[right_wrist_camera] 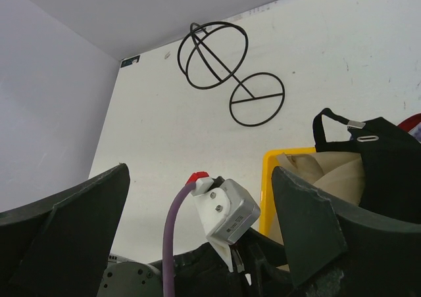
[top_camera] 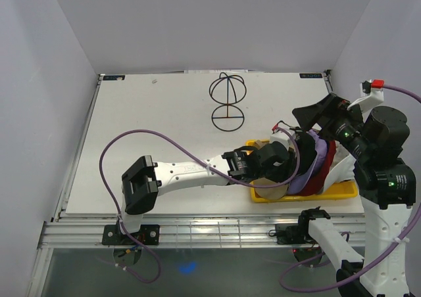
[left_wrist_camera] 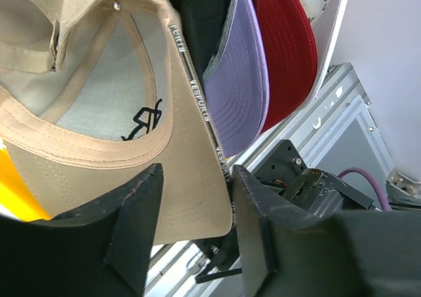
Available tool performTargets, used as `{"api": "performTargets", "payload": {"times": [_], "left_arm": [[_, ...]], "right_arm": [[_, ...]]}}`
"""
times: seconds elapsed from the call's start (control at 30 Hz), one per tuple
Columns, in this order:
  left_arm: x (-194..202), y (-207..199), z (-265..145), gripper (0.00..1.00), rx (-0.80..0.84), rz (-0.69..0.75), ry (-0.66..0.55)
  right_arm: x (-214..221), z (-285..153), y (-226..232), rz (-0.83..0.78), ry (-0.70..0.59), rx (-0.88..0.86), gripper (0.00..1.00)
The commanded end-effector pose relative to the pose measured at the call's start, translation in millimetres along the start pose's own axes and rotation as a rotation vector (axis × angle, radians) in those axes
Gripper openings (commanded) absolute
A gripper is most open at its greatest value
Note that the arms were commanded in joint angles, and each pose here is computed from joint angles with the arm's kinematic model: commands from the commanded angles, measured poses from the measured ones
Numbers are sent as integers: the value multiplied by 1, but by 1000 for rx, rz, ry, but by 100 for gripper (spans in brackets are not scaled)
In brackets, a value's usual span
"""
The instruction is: Stack the hats
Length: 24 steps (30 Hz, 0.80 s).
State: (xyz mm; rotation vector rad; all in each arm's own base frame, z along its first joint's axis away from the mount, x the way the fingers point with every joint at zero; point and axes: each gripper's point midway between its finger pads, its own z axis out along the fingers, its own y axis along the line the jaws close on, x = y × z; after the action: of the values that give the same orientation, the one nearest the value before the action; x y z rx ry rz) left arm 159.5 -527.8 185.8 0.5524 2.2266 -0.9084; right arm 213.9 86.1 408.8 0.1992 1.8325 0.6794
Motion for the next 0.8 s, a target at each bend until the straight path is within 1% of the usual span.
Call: {"api": "performTargets", "payload": {"times": [0.0, 0.1, 0.13, 0.23, 0.3, 0.33, 0.57, 0.63, 0.7, 0.77], "left_arm": [[-13, 8, -8, 55, -68, 18, -33], [-19, 15, -14, 45, -114, 23, -50], [-21, 17, -15, 38, -126, 24, -54], [-20, 22, -17, 30, -158, 38, -44], [-18, 27, -15, 29, -183, 45, -33], [-15, 30, -15, 25, -198, 50, -20], [-4, 38, -5, 24, -256, 84, 40], [-2, 38, -2, 28, -262, 99, 57], [0, 39, 0, 34, -262, 102, 67], [3, 41, 1, 37, -270, 108, 80]], "right_arm": [[-6, -2, 5, -13, -31, -25, 94], [-6, -1, 4, -13, -33, -22, 94], [-6, -1, 4, -13, -34, -21, 94], [-6, 0, 4, -13, -32, -24, 94], [-6, 0, 4, -12, -33, -25, 94], [-6, 0, 4, -14, -34, -27, 94], [-4, 0, 3, -10, -32, -24, 94], [-4, 0, 3, -10, -32, -24, 94], [-4, 0, 3, -11, -34, -23, 94], [-4, 0, 3, -13, -35, -25, 94]]}}
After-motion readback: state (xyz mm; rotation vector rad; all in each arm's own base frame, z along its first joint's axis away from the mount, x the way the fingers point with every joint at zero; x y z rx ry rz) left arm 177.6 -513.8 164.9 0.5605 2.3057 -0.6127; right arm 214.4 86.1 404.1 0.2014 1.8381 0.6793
